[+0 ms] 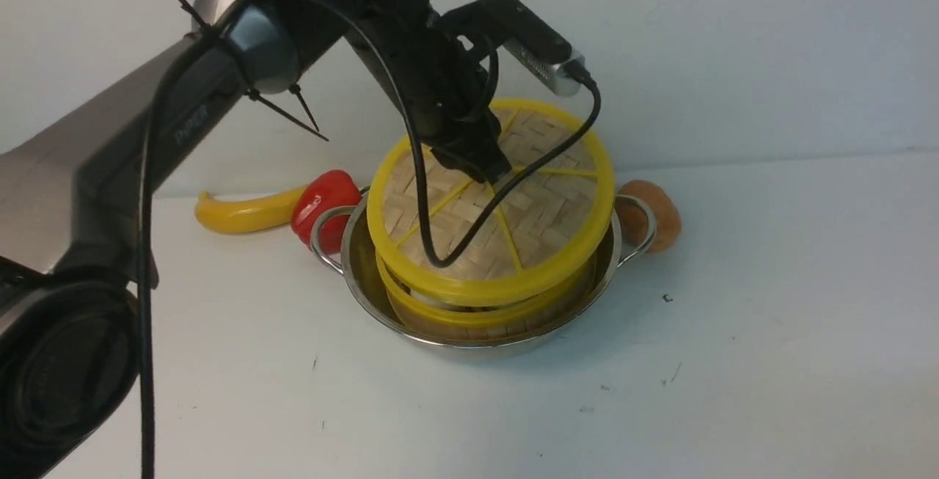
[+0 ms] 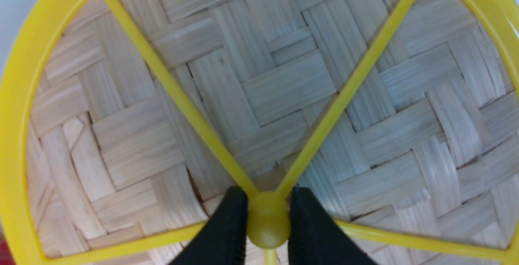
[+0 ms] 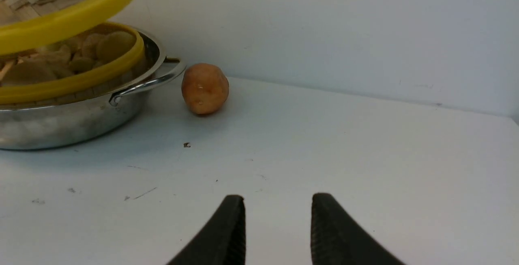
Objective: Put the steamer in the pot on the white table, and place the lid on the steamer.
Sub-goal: 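Place the yellow bamboo steamer lid onto the steamer in the pot with the left gripper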
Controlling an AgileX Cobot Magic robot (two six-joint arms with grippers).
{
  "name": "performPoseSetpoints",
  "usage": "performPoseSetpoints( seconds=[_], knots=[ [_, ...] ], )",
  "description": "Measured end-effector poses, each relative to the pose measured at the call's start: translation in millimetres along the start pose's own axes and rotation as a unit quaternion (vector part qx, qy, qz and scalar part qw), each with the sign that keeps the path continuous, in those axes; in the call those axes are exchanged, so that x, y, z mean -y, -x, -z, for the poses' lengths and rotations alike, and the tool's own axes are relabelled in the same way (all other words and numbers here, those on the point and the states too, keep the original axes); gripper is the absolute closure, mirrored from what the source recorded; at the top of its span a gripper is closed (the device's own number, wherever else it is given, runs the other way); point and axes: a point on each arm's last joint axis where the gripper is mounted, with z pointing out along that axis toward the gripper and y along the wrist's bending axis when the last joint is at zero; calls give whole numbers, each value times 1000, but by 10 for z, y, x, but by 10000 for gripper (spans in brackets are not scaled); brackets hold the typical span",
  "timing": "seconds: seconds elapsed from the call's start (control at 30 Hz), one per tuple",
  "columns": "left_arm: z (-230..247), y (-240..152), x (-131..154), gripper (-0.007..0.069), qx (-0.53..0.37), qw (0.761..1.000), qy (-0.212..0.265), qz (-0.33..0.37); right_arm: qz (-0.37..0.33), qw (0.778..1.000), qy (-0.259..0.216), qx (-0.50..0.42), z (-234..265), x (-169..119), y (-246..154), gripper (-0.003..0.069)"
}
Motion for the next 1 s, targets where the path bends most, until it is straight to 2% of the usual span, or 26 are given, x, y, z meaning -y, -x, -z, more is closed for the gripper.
performPoseSetpoints(
  seconds=[0.27,0.53,0.8,1.0],
  knots=[
    [-64,-20,1,507,-11,1000,-7,1,0,1000,0,0,0,0,0,410],
    [-404,-53,-75,507,-21,1000,4,0,0,1000,0,0,0,0,0,410],
    [-401,-47,-115,507,-19,999,25,-8,0,1000,0,0,0,0,0,410],
    [-401,-54,-111,507,-22,999,24,-8,0,1000,0,0,0,0,0,410]
  ],
)
